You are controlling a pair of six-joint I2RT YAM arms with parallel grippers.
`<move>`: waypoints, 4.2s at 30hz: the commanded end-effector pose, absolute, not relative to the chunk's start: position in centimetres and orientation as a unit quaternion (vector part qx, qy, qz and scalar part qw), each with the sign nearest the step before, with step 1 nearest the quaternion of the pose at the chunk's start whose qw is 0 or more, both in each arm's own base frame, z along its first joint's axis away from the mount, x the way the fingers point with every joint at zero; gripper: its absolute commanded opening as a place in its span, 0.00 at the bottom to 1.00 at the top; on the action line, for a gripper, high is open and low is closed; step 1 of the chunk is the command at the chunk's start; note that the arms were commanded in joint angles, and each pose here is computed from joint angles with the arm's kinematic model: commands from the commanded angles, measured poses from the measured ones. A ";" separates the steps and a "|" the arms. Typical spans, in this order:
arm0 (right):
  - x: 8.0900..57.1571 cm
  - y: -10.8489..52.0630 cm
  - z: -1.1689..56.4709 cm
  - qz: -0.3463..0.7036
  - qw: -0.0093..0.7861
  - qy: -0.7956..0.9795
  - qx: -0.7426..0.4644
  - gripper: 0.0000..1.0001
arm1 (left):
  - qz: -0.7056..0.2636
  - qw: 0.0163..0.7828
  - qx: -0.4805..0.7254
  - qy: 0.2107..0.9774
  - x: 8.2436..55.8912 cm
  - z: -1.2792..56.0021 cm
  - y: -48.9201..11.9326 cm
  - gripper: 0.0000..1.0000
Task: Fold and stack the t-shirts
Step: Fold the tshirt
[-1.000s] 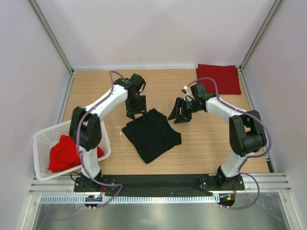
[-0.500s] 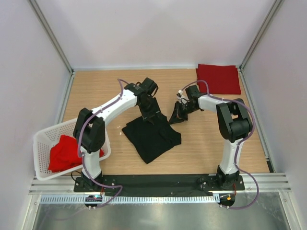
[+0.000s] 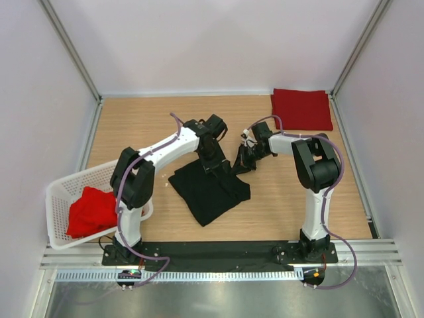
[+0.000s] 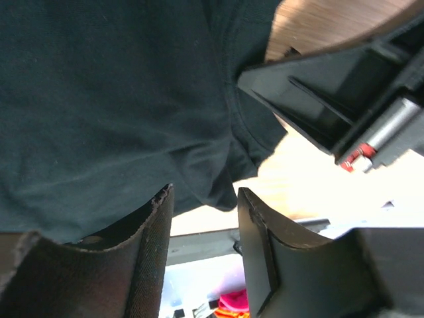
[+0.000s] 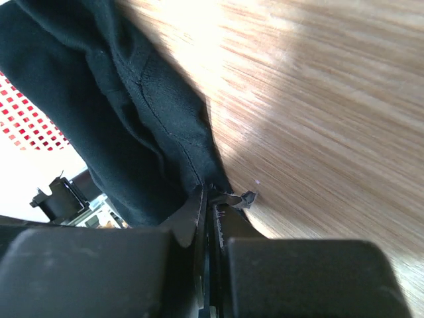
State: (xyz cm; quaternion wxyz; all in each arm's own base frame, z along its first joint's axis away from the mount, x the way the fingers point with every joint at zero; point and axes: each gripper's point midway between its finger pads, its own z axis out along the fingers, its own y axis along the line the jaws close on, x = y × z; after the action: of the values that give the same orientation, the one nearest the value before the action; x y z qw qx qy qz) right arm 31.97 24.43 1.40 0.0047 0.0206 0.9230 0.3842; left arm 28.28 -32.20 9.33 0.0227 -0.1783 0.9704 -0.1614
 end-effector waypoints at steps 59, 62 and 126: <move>31.6 21.7 -4.2 0.285 0.017 0.958 0.001 0.01 | -0.070 0.102 -0.227 0.966 32.0 10.2 -34.1 0.00; 31.6 21.6 -4.3 0.285 0.017 0.958 0.001 0.01 | -0.076 0.107 -0.230 0.964 32.1 11.0 -34.1 0.00; 34.1 19.8 1.4 0.219 0.048 0.974 0.017 0.03 | -0.124 0.193 -0.026 0.973 33.0 17.7 -30.4 0.53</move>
State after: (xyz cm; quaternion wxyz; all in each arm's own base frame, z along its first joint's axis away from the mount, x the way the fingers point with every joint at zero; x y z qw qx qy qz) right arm 33.00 23.24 1.44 0.0165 0.0207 0.9476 0.3183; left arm 34.34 -33.13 12.86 0.1509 -0.0832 0.9792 -0.1068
